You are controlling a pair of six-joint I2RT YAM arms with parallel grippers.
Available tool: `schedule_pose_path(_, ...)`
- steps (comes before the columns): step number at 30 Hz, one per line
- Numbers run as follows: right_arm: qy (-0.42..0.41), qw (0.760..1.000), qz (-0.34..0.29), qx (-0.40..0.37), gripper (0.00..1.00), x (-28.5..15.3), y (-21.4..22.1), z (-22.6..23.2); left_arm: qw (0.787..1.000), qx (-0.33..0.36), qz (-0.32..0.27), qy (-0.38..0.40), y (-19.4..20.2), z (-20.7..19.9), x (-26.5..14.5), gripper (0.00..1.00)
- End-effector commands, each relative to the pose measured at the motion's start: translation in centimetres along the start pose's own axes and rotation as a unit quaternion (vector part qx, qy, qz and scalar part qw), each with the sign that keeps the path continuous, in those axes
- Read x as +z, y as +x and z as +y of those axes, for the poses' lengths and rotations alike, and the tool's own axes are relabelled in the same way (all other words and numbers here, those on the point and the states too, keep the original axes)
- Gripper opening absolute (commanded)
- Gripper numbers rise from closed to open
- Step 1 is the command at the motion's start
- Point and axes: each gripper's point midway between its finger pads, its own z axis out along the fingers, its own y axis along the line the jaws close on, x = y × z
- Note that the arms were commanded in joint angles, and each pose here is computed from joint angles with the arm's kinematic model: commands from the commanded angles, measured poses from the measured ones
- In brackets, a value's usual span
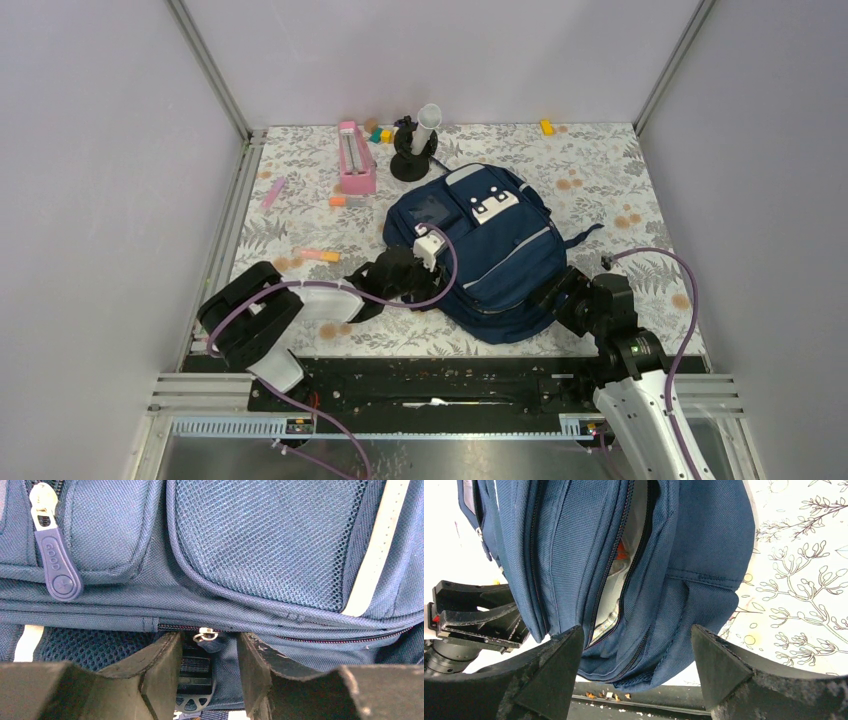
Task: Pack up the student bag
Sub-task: Zip the student bag at the center of the board.
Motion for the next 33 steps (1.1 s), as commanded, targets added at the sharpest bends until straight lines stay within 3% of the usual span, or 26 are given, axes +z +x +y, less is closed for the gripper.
schedule_pose_path(1,-0.015,1.000,0.001,0.000,0.86,0.1,0.1,0.5,0.999,-0.017,-0.050,0.005,-2.8,-0.3,0.9,0.42)
schedule_pose_path(6,-0.013,1.000,0.000,-0.001,0.86,0.1,0.1,0.4,0.999,-0.013,-0.045,0.026,-3.0,-1.0,1.5,0.19)
schedule_pose_path(13,-0.014,1.000,-0.002,-0.002,0.88,0.5,0.2,0.2,0.998,-0.007,-0.049,0.039,-3.6,-1.7,0.0,0.01)
schedule_pose_path(19,-0.016,1.000,-0.001,-0.001,0.89,0.6,0.2,0.2,0.995,-0.020,-0.057,0.085,-4.8,-3.7,-2.0,0.00)
schedule_pose_path(27,-0.018,1.000,0.000,-0.002,0.88,0.8,0.4,0.2,0.984,-0.015,-0.005,0.177,-2.9,-6.8,-3.5,0.00)
schedule_pose_path(33,-0.028,0.999,0.009,0.012,0.84,1.7,1.1,0.0,0.964,-0.031,0.027,0.263,-1.6,-9.6,-4.9,0.00)
